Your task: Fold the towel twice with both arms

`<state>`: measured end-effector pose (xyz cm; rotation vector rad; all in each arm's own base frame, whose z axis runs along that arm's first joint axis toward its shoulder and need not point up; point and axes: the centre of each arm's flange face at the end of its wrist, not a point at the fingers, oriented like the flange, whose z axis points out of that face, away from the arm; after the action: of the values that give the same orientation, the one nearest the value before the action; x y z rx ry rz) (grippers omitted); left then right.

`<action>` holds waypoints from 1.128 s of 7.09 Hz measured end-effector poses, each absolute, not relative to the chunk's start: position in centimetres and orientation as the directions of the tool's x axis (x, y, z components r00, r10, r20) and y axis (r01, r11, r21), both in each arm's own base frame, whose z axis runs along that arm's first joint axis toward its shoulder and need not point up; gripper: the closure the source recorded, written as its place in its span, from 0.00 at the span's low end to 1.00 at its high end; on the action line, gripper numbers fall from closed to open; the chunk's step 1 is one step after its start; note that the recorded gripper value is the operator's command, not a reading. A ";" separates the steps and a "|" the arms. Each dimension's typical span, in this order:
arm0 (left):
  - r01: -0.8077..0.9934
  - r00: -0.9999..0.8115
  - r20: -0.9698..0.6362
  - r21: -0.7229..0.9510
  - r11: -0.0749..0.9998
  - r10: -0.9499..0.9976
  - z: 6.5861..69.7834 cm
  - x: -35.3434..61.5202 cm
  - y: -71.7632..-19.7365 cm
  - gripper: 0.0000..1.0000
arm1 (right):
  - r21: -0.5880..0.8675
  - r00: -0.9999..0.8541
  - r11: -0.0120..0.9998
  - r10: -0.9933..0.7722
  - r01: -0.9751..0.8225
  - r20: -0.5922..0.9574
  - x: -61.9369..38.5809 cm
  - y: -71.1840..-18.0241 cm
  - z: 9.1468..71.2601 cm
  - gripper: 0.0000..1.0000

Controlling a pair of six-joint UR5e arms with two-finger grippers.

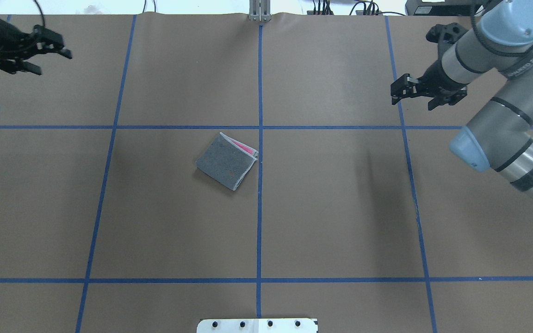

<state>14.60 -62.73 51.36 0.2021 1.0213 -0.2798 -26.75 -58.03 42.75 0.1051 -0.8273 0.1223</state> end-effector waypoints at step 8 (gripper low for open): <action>-0.103 0.731 -0.589 0.403 0.910 0.343 65.1 -4.4 -55.7 0.00 | 0.107 0.733 0.994 -0.086 0.019 0.675 -1.5 -53.3 58.3 0.00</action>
<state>-4.36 -55.66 65.12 0.3585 0.7115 0.2513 -1.46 -53.26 58.32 0.0947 -0.7458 -0.0579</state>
